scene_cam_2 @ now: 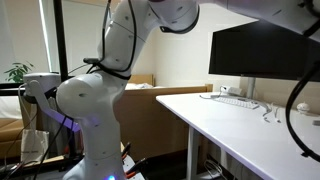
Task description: Use the blue towel to wipe the desk
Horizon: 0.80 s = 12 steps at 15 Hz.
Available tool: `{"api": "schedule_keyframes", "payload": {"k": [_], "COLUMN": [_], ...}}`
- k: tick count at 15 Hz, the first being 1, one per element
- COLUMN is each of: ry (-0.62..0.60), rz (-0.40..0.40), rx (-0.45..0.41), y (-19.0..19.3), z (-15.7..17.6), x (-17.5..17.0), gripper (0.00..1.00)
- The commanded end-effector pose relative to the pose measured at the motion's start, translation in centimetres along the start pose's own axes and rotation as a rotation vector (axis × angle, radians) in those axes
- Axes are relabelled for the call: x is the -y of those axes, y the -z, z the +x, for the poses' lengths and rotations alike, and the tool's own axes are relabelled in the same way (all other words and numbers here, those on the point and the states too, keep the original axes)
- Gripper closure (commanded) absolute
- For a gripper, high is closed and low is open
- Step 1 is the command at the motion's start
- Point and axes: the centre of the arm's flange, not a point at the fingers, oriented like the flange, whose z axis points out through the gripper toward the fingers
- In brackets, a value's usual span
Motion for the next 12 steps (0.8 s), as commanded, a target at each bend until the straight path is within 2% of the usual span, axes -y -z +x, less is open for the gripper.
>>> {"api": "schedule_keyframes", "payload": {"k": [1,5,12], "ry": [-0.046,-0.071,-0.127], "rz": [-0.008,-0.016,-0.014], "rx": [0.000,-0.008,0.004], "y": [-1.1,-0.6,0.9], "z": [4.8,5.5,8.5], "x": [1.2,2.4,2.6], "gripper": [0.93,0.93,0.93]}}
